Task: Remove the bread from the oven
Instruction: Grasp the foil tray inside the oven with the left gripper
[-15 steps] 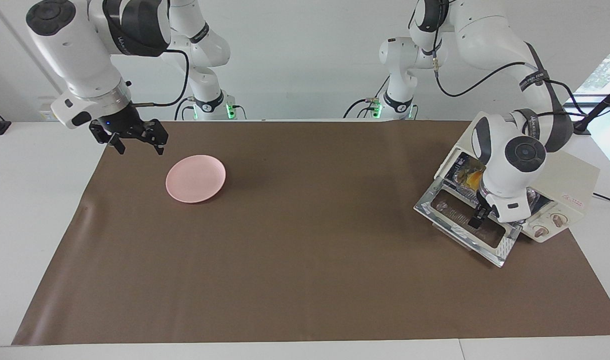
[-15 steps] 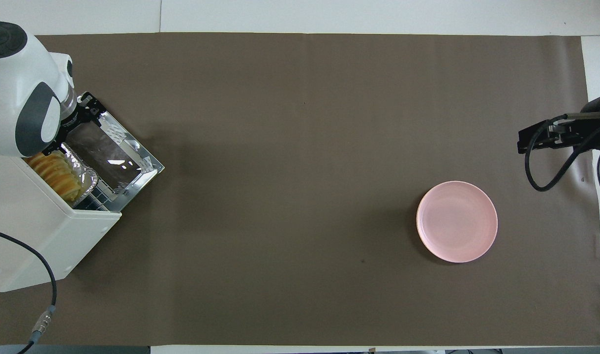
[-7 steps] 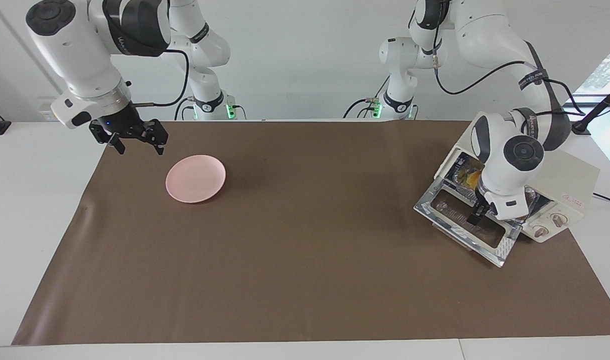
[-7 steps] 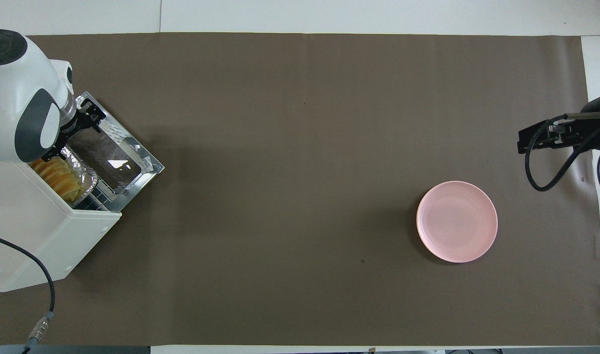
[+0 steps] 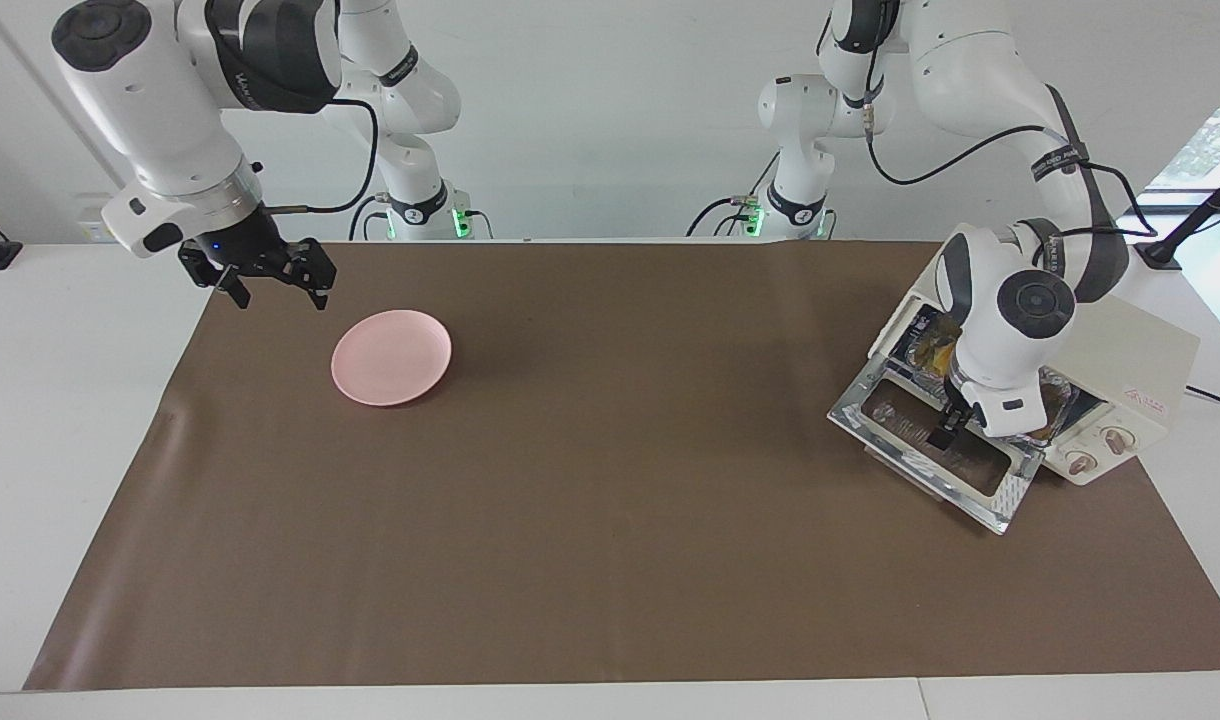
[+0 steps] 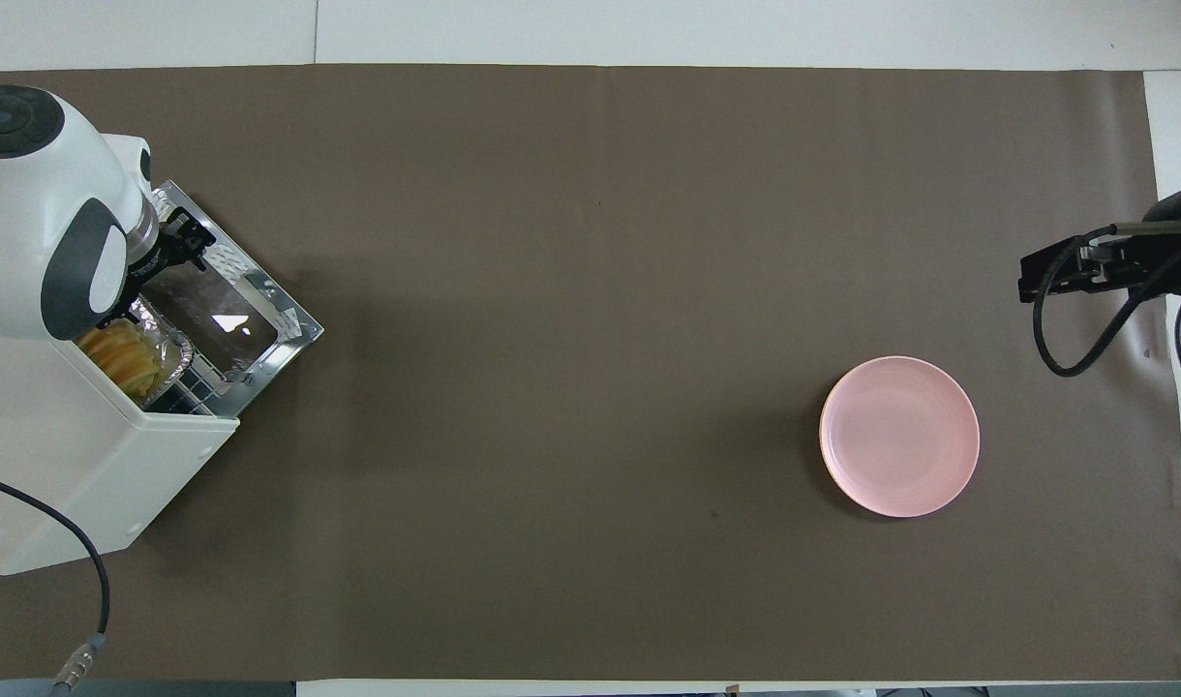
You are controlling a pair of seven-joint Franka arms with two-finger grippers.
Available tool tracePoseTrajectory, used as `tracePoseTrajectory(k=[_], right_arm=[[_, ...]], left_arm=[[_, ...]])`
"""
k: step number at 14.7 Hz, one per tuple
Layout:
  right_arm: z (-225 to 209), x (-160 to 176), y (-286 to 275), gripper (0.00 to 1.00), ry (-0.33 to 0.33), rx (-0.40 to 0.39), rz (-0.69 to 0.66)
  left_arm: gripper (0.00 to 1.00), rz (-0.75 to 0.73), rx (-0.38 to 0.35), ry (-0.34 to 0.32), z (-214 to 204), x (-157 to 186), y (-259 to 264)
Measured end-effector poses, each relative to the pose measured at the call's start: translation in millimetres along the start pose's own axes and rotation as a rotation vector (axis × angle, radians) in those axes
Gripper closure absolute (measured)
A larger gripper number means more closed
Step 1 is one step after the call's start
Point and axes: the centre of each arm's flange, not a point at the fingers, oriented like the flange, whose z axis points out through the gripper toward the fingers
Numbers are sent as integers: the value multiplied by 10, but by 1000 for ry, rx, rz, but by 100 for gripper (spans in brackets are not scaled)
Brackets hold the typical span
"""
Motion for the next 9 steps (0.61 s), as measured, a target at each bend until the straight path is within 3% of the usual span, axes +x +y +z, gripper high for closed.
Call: tracePoseTrajectory(k=[4, 6, 7, 9], right_arm=[[0, 0, 0, 0, 0, 0, 0], [0, 0, 0, 0, 0, 0, 0], [0, 0, 0, 0, 0, 0, 0], [0, 0, 0, 0, 0, 0, 0]], left_arm=[[3, 5, -8, 1, 58, -54, -29], [22, 6, -10, 2, 59, -65, -40], [22, 6, -11, 2, 58, -66, -42], [43, 9, -11, 3, 56, -65, -41]])
